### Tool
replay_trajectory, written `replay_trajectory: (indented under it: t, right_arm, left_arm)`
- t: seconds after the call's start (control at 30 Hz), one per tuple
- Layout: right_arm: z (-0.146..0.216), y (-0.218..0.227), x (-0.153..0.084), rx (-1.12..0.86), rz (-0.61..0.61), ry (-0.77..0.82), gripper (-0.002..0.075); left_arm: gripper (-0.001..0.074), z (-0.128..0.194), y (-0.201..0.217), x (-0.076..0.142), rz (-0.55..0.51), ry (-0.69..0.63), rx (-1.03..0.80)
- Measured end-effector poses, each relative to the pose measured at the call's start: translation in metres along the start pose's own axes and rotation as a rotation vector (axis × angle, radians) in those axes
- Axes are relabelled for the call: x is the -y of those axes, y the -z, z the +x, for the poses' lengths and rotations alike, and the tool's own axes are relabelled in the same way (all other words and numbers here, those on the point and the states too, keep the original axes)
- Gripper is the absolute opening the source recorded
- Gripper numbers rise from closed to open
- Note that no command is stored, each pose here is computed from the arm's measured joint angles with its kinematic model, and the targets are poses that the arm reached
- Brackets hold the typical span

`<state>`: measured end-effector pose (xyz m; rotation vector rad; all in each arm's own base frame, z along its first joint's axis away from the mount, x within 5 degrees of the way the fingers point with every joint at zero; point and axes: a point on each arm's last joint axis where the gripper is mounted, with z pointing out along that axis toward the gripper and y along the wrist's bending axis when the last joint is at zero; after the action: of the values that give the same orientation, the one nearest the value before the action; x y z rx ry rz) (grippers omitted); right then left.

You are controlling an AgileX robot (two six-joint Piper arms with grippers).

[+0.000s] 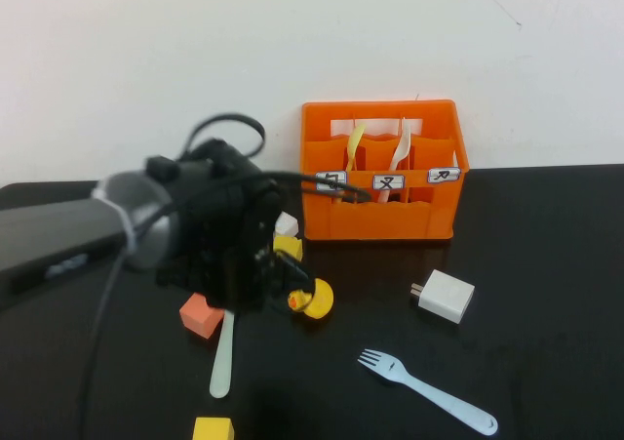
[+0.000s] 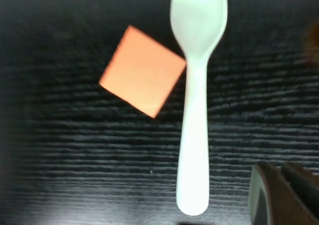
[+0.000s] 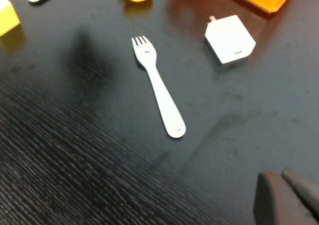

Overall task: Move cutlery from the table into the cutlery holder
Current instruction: Pick up the spoon

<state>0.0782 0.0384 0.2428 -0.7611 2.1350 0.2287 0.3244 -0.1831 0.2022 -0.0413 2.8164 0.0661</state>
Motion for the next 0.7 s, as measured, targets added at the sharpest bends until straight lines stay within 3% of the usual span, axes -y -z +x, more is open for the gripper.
replay_trajectory:
  t: [0.3, 0.7]
  right_arm:
    - [0.000, 0.000, 0.000, 0.001, 0.001, 0.000, -0.0002]
    - [0.000, 0.000, 0.000, 0.001, 0.001, 0.000, -0.0002]
  left_arm:
    - [0.0000, -0.005, 0.040, -0.011, 0.021, 0.027, 0.095]
    - [0.0000, 0.000, -0.002, -0.003, -0.036, 0.033, 0.003]
